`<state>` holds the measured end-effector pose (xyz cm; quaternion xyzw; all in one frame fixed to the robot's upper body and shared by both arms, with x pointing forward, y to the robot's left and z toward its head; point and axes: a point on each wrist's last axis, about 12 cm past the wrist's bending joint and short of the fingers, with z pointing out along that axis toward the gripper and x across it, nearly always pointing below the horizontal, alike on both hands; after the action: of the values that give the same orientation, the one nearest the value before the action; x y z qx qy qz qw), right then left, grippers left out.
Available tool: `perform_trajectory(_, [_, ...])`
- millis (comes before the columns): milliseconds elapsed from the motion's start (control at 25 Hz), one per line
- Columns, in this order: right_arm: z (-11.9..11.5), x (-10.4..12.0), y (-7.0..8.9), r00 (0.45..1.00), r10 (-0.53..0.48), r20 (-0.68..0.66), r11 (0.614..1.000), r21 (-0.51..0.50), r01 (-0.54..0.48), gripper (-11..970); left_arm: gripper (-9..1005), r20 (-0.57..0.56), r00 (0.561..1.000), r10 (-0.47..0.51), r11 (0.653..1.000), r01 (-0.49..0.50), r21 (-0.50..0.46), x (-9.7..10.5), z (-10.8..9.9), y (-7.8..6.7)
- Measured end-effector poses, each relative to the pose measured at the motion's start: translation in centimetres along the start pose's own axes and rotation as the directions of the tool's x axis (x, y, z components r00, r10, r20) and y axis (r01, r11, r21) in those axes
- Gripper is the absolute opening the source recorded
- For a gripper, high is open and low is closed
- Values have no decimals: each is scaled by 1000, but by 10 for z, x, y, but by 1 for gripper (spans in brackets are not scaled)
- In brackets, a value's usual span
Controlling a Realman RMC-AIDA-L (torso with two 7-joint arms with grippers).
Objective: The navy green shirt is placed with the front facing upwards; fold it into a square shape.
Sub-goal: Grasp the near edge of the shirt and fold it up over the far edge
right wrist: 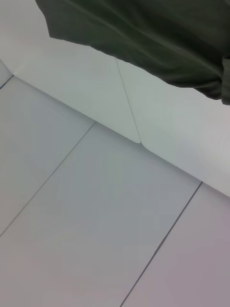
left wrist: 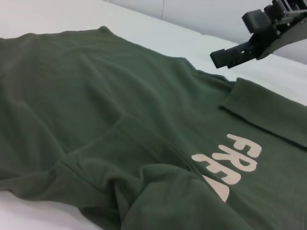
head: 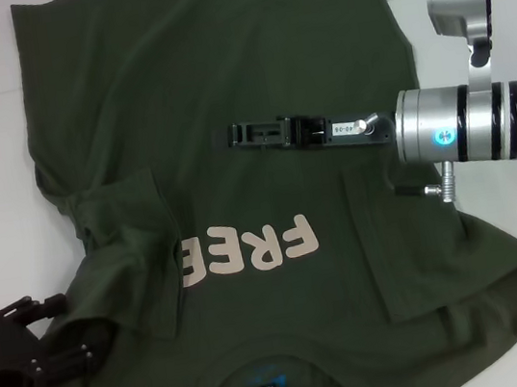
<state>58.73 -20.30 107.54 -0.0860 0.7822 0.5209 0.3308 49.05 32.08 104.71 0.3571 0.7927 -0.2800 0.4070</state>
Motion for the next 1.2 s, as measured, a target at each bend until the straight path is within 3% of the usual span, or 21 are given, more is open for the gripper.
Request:
perform_trajectory(400, [-2, 1, -1, 1000, -1, 0, 1000, 5, 1, 885, 713, -7, 1000, -6, 1000, 7, 19, -1, 3, -1])
perform_trajectory(800, [-2, 2, -1, 1000, -5, -5, 1000, 5, 5, 875, 261, 9, 1000, 6, 990, -7, 143, -8, 6, -14])
perform_trajectory(920, [-2, 1, -1, 1000, -6, -4, 1000, 5, 6, 876, 37, -28, 1000, 1, 987, 3, 161, -5, 9, -16])
perform_trajectory(1200, [-3, 1, -2, 1000, -6, 2, 1000, 7, 6, 876, -4, -77, 997, -4, 981, 18, 195, -5, 16, -18])
